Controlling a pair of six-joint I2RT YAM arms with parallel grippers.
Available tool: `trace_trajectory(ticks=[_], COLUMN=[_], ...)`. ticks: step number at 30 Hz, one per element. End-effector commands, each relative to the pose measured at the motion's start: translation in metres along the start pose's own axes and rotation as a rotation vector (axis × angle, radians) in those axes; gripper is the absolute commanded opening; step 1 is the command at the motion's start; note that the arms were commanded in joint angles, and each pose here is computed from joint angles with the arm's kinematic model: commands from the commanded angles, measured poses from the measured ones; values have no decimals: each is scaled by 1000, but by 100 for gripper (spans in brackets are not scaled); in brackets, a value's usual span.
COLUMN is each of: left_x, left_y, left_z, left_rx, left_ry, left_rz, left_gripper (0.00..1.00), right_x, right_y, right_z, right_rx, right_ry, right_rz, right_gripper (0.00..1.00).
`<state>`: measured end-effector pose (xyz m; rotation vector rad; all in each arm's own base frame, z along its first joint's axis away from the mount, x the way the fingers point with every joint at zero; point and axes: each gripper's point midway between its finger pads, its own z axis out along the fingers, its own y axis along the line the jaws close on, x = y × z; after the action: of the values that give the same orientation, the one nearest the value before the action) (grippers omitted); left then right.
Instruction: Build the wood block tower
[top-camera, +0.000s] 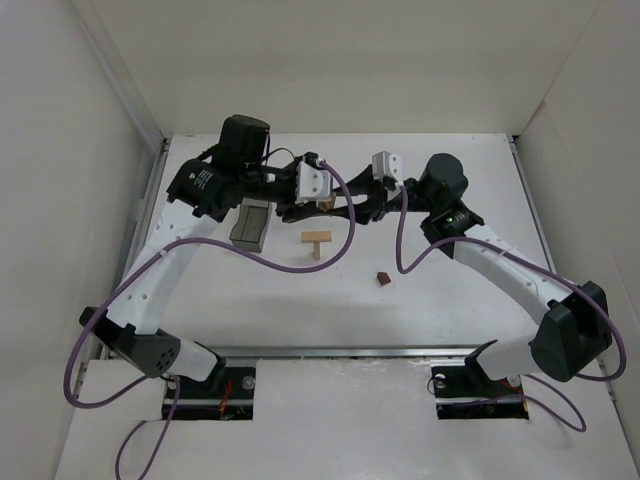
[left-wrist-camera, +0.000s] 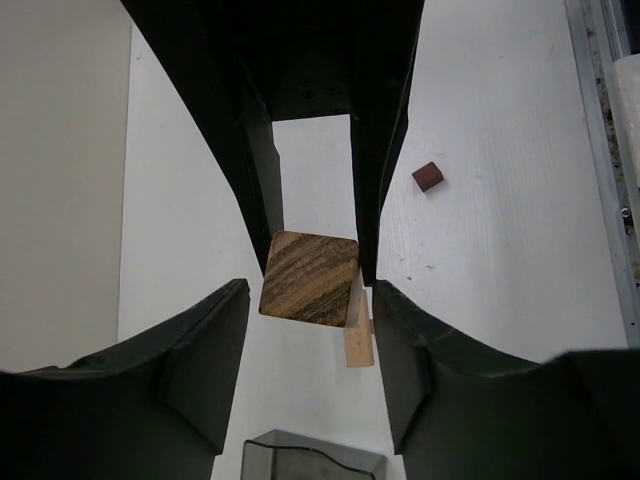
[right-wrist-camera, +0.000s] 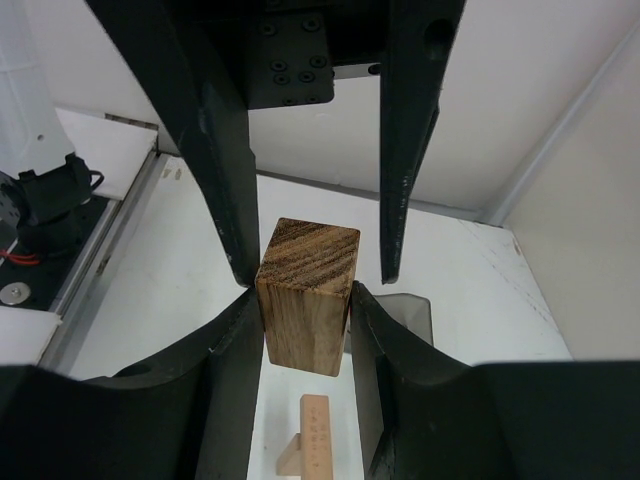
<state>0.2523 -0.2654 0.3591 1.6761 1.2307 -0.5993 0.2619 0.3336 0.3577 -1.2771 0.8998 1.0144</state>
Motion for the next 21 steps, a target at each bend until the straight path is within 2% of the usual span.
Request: trace_trajectory(ticks=[1,4,5,8,9,12,13,16,17,18,21], left_x=[-8,-12,-18,-23,-23,-17,-16,-1,14,22,60], left_y=[1,0,-1,-4,-4,-8,-9,-7,-6,-2,-4], left_z=[1,-1,-4,-5,-5,-2,-2,0,4,5,13], left_rx=[-1,3,11,23,23,35,40,19,9,-12,-33], left_ry=[-24,-33,-49,-66,-66,-57,-53,2,51,71,119], left_rz=[7,9,13,5,-4,-19,-26,-53,-82,-94,-249], left_gripper=[45,30,19,1,0,0,0,0,0,0,0], right_x=[-29,-25,-25,-25,-25,-15,-19,-6,-6,-4,19], right_y=[0,-1,0,0,0,0,-2,-3,-5,-1,2], right_z=[5,6,6,6,6,7,6,1,-2,-4,-21], right_rx=[-34,-35,-35,-35,-35,-9,4,57,86,86,122], right_ry=[-51,-46,-46,-46,-46,-25,-29,2,6,10,57], right_rz=[-87,-79,-70,-70,-70,-37,-46,-11,-13,-7,15], right_gripper=[0,0,0,0,0,20,46,80,88,90,90])
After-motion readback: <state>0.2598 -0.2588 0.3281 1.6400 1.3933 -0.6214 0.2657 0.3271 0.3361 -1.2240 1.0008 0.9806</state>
